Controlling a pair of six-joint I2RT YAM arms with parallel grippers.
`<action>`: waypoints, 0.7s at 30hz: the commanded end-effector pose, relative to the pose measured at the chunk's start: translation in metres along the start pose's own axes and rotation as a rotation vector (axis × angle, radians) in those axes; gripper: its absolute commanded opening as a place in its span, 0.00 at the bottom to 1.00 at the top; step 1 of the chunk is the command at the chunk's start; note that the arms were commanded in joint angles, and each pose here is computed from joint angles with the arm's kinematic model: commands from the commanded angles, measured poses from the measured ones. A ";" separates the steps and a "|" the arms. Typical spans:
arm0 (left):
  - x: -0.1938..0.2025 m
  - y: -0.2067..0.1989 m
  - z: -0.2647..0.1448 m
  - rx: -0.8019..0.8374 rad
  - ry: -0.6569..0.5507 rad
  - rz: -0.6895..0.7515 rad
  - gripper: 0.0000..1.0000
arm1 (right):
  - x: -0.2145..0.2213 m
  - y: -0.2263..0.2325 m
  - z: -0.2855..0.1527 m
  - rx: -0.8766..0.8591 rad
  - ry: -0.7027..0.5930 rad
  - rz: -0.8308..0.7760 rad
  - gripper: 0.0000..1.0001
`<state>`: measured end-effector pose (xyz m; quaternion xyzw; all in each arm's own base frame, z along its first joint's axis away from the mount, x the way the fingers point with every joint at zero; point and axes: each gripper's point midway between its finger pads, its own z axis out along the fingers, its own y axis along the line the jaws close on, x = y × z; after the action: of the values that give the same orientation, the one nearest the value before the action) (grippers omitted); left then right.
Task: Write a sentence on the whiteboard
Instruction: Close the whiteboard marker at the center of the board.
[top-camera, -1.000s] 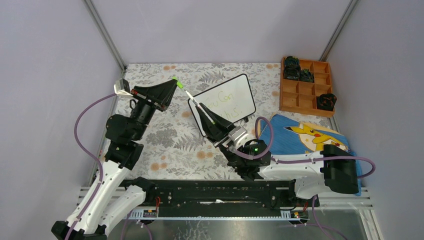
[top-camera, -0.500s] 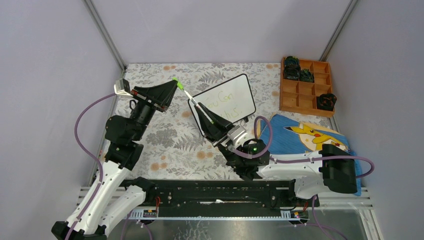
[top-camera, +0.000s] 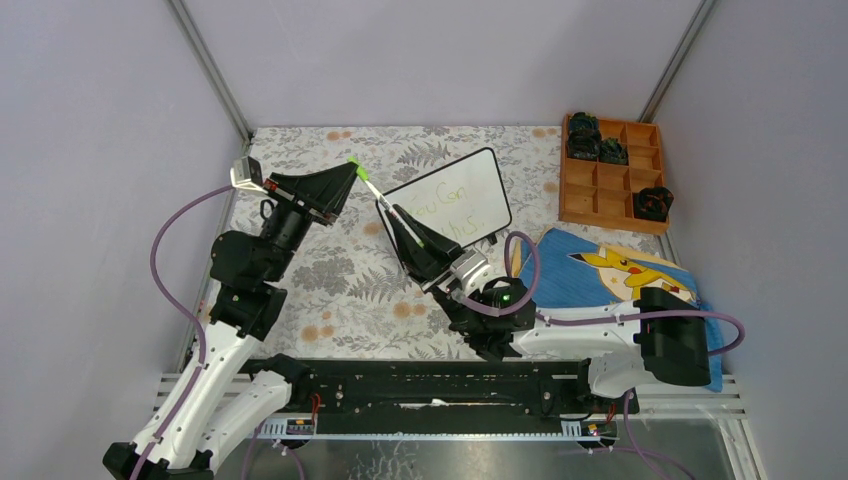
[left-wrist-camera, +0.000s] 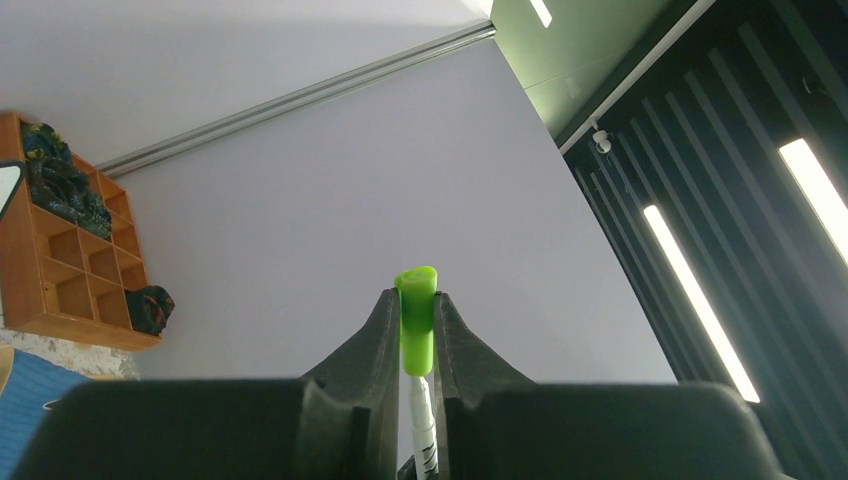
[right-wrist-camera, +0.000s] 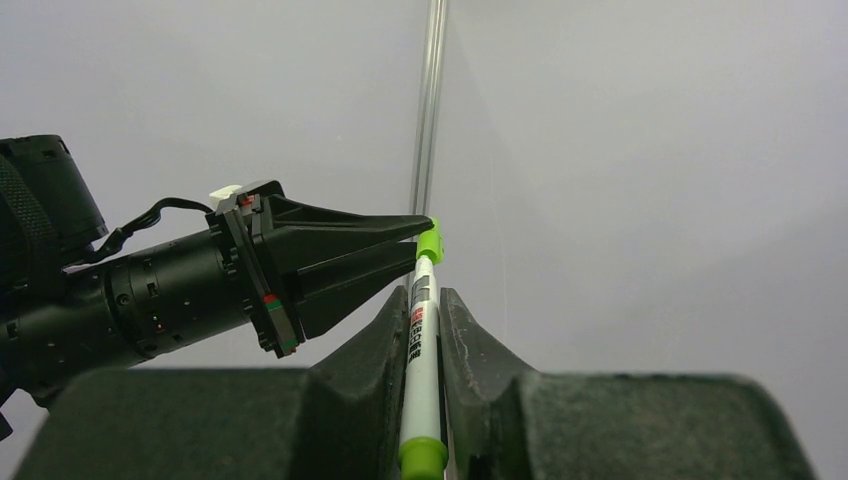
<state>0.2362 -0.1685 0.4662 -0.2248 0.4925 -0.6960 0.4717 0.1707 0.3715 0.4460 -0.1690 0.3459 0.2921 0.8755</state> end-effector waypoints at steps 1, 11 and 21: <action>0.002 -0.016 -0.005 0.069 0.017 0.009 0.00 | -0.030 -0.016 0.012 0.086 -0.092 0.054 0.00; 0.004 -0.013 -0.007 0.063 0.025 0.001 0.00 | -0.026 -0.018 0.017 0.123 -0.095 0.019 0.00; 0.007 -0.016 -0.006 0.068 0.045 0.000 0.00 | -0.018 -0.011 0.024 0.125 -0.100 -0.072 0.00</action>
<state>0.2350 -0.1691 0.4618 -0.2235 0.4965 -0.6968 0.4669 0.1819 0.3878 0.4446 -0.1715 0.3468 0.2469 0.8885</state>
